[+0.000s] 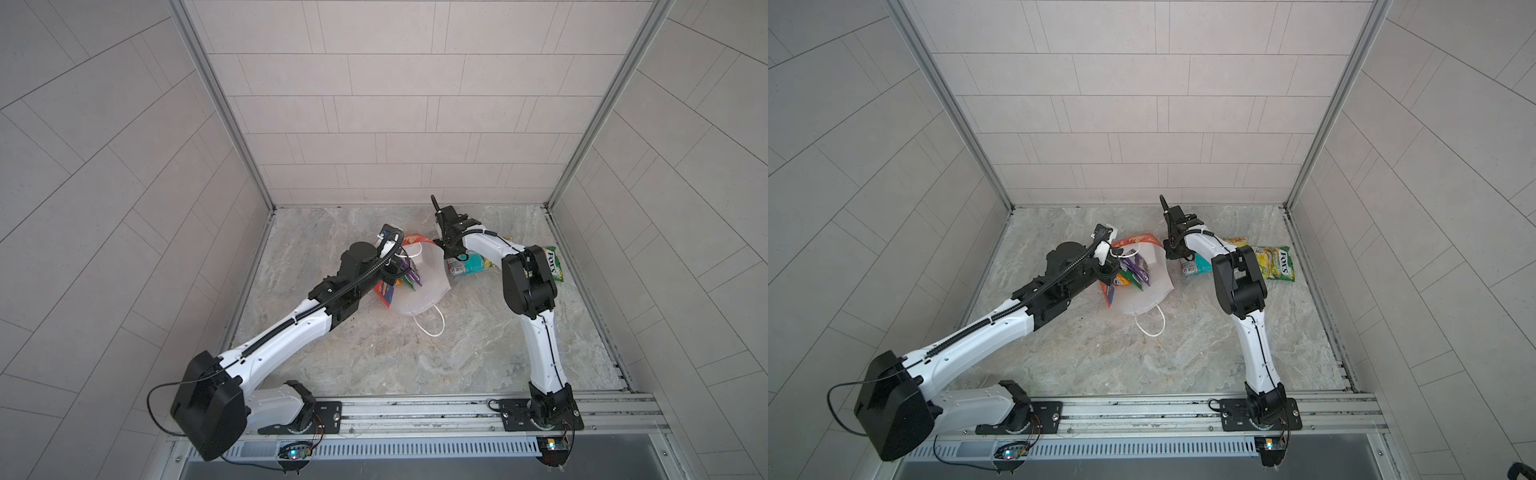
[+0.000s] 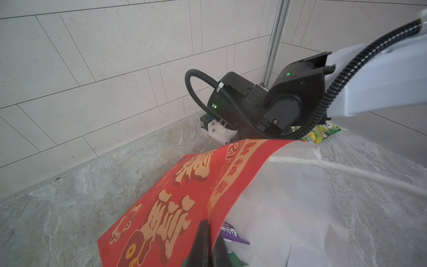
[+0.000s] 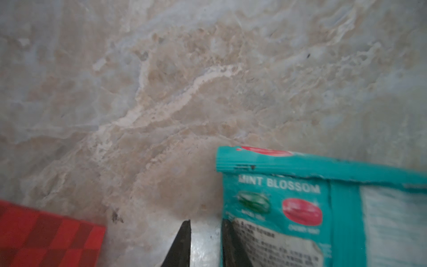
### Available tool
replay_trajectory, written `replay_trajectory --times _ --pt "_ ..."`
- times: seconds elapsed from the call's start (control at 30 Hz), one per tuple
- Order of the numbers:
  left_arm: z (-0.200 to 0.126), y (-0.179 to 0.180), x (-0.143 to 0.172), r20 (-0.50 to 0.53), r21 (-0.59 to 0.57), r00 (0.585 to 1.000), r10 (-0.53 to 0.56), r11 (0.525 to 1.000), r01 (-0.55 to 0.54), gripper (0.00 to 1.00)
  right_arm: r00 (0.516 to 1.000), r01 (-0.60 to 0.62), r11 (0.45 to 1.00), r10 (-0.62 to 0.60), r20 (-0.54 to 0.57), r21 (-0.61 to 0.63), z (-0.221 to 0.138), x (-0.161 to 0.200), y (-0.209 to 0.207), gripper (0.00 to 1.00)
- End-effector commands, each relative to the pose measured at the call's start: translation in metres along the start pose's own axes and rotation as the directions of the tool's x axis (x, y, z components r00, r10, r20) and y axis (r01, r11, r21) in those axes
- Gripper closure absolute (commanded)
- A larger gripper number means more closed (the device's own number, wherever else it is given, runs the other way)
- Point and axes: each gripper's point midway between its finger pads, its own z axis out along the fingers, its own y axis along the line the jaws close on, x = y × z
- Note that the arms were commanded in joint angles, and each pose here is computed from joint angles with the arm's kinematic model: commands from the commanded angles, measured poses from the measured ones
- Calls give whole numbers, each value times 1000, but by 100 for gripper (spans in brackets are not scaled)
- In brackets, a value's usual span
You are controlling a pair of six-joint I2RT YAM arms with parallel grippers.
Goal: Take the snacks out of the paper bag
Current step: Move the snack to the top-right of the table, then pick up the snack from the paper bag.
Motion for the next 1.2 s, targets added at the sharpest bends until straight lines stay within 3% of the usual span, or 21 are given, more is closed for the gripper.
replay_trajectory --times 0.0,0.17,0.27,0.57,0.73,0.83,0.9,1.03,1.17 --pt "-3 5 0 5 -26 1000 -5 1000 5 100 1000 -24 998 23 19 59 2 -14 -15 75" --pt "-5 6 -4 7 -31 1000 4 1000 -4 100 999 -29 1000 29 42 6 6 -31 -8 75" --pt "-8 6 -7 12 -34 1000 12 999 -12 100 998 -26 999 28 50 -35 -11 -38 -2 75" --pt "-6 -7 -1 -13 43 1000 26 999 -26 100 963 -56 990 87 257 -128 -151 -60 1 75" --pt "-5 -21 8 -43 112 999 27 993 -22 100 889 -59 963 170 426 -263 -218 -26 5 76" --pt "-3 -29 13 -66 147 997 31 989 -21 100 812 -30 949 206 546 -313 -248 3 7 80" --pt "-1 -34 16 -78 172 996 32 985 -18 100 756 45 933 203 623 -358 -269 20 19 81" --pt "6 -41 23 -117 200 993 32 980 -8 100 693 229 893 129 709 -386 -298 66 55 81" --pt "8 -40 22 -129 193 991 31 981 -6 100 674 345 867 38 738 -360 -295 102 79 81"
